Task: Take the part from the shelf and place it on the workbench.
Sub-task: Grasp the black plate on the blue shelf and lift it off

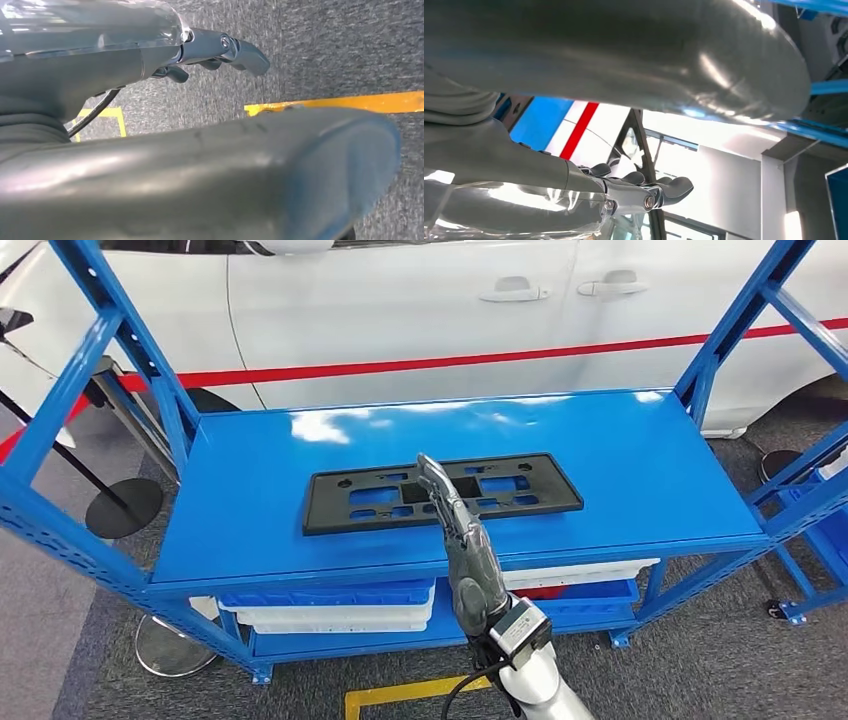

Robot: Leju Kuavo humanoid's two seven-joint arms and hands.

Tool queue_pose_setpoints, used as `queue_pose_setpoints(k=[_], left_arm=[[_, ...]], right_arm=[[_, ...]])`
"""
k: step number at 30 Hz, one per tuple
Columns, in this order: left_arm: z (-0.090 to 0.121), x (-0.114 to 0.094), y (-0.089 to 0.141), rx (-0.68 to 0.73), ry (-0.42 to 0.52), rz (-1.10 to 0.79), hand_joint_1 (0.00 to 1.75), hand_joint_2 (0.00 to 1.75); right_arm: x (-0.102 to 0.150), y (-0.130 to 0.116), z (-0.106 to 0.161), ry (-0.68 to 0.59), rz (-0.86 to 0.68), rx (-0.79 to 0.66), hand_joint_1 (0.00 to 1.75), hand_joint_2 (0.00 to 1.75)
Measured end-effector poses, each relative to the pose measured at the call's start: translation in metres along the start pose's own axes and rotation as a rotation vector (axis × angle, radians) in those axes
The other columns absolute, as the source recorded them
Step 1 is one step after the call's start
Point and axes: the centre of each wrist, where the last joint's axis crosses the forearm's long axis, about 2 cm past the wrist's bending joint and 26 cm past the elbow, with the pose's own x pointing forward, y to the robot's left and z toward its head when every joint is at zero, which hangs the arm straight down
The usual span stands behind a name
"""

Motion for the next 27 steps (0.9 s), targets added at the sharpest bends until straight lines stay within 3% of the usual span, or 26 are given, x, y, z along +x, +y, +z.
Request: queue_pose_setpoints(k=[20,24,27], left_arm=[[-0.0002,-0.0028,0.0018,0.018,0.008,0.007,0.00,0.00],[-0.0002,-0.0005,0.0017,0.020,0.006,0.004,0.00,0.00],[-0.0002,-0.0015,0.0018,0.020,0.015,0.001,0.00,0.00]], right_arm=[[0.0055,0.0043,-0.0013,-0.033,-0.065,0.013,0.00,0.00],[0.0055,0.0047,0.0024,-0.018,-0.098,-0.004,0.00,1.75],[0.0051,0.0034,0.0035,0.005,-0.130,-0.031,0.00,1.75]])
